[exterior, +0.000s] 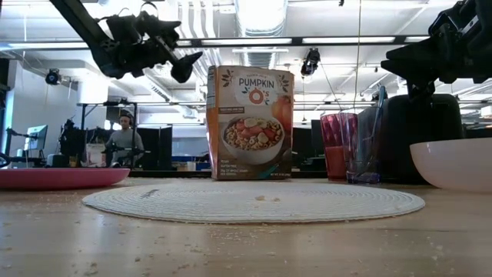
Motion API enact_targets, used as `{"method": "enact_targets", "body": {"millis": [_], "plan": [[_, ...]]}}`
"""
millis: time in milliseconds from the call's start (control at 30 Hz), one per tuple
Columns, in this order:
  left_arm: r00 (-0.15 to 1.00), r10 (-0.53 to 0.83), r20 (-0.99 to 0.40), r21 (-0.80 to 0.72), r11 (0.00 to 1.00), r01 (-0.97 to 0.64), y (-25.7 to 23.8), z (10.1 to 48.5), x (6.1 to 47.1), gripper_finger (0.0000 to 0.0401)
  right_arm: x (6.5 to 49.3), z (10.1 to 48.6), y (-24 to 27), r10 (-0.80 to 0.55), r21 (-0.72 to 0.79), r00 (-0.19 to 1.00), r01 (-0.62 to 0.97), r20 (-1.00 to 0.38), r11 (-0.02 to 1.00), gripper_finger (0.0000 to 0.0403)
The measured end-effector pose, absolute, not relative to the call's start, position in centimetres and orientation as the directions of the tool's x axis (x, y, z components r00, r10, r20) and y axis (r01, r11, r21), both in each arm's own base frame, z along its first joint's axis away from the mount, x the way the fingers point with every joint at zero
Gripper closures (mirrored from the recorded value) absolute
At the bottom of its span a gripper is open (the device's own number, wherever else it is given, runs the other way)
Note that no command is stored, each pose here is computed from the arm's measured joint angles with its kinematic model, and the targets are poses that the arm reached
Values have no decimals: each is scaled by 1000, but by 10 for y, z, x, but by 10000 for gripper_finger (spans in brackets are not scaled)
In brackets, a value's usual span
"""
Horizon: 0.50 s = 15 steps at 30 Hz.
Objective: Arrange a breakfast setting
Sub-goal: Put the pink plate on the white tablemat
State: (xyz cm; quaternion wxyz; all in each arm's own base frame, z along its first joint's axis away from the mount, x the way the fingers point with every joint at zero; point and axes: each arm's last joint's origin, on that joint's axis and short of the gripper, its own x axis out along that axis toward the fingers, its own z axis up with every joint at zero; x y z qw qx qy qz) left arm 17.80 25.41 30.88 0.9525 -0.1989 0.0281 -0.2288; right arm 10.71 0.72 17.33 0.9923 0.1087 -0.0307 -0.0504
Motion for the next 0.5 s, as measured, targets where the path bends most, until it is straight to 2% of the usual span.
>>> {"method": "enact_targets", "body": {"millis": [233,500], "plan": [[937,-337,87,-510,793,333,270,296,177,1,107,173,7,-107,219,993,93,50,971,312],[944,-317,90,-500,806,318,270,294,171,1,107,173,7,-107,219,993,93,50,971,312]]}}
